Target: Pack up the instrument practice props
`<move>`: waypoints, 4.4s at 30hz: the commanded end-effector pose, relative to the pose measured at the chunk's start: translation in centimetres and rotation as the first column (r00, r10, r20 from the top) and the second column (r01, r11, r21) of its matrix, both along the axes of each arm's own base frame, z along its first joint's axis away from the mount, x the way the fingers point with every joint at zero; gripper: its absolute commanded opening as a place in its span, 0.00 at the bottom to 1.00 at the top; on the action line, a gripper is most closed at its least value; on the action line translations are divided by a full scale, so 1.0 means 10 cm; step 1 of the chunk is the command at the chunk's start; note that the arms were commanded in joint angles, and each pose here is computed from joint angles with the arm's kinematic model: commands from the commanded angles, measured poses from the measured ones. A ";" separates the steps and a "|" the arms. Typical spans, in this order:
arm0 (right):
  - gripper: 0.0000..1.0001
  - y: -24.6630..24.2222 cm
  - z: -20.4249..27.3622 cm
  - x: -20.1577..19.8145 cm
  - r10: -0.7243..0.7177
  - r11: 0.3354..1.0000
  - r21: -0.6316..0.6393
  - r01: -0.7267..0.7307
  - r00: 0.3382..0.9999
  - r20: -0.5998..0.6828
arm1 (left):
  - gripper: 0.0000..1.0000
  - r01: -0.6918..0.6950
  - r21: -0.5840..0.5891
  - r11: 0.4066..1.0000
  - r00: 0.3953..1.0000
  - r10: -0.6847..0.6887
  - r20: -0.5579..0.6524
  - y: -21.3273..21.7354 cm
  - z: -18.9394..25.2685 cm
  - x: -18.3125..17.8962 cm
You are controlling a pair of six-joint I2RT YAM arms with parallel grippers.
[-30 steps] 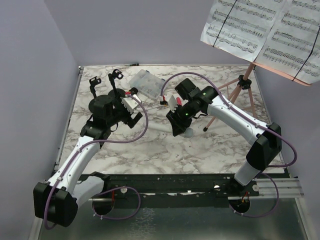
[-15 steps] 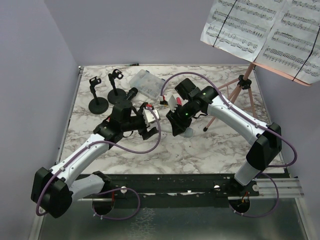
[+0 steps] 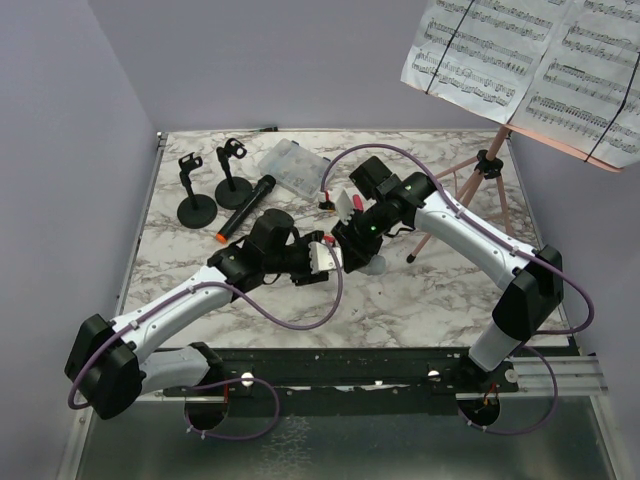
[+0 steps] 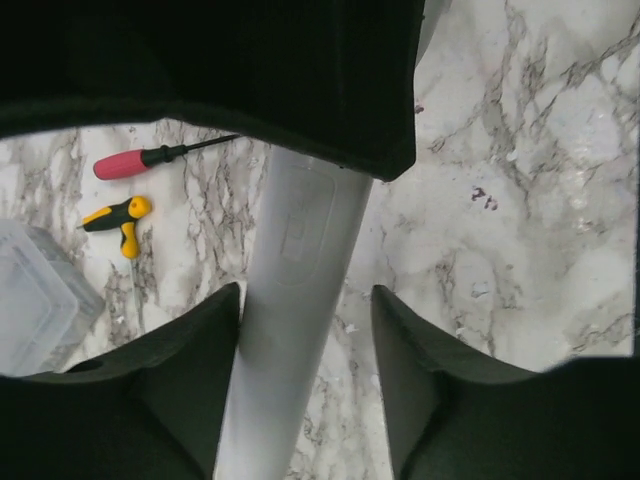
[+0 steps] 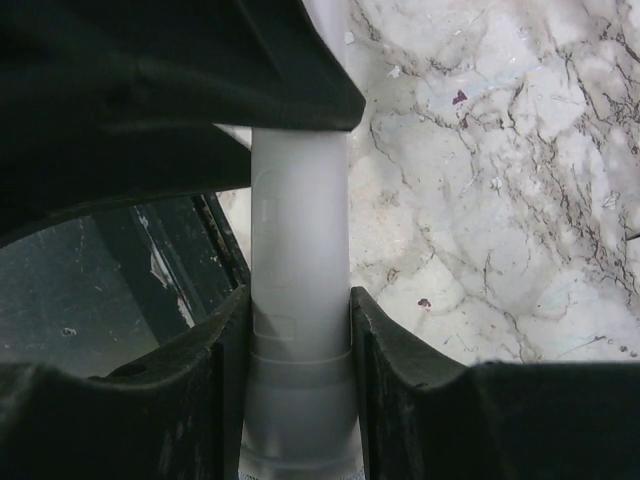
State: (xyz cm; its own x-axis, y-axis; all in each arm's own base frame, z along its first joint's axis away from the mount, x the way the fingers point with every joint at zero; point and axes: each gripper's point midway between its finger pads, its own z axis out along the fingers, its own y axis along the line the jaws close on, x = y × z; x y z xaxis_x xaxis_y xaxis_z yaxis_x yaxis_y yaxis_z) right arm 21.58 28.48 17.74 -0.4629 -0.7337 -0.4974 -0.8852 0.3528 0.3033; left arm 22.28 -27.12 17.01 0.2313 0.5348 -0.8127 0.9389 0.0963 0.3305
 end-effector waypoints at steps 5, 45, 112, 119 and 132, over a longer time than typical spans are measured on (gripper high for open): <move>0.00 0.05 0.01 -0.01 0.026 0.999 0.031 -0.026 1.000 0.011 | 0.21 -0.005 0.100 0.995 0.993 -0.007 0.114 -0.03 -0.03 0.13; 0.97 -0.89 0.50 1.12 -0.682 0.682 0.283 0.675 0.445 0.581 | 0.00 -0.885 0.279 0.373 0.417 0.901 0.120 1.93 -0.99 1.74; 1.00 -0.63 0.51 1.24 -0.742 0.650 0.372 0.663 0.449 0.498 | 0.99 -0.982 0.008 0.188 0.185 0.975 -0.126 2.19 0.21 1.68; 1.00 -0.76 0.60 1.34 -0.827 0.535 0.490 0.688 0.308 0.471 | 0.99 -0.984 -0.119 0.135 0.157 0.967 -0.203 2.28 0.43 1.26; 1.00 -0.75 1.02 1.27 -0.846 0.528 0.639 0.559 0.283 0.451 | 0.99 -0.970 -0.134 0.203 0.235 0.925 -0.299 1.92 0.07 0.76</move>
State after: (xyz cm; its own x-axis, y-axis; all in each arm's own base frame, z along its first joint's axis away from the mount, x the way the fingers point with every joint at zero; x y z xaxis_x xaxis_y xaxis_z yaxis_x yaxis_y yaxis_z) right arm 34.33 20.58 24.07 -0.2649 -0.0942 -0.9597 -0.2589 0.9656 -0.0233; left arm 30.68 -6.63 18.45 -0.4133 0.0770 -0.9073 0.0853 0.9953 0.0456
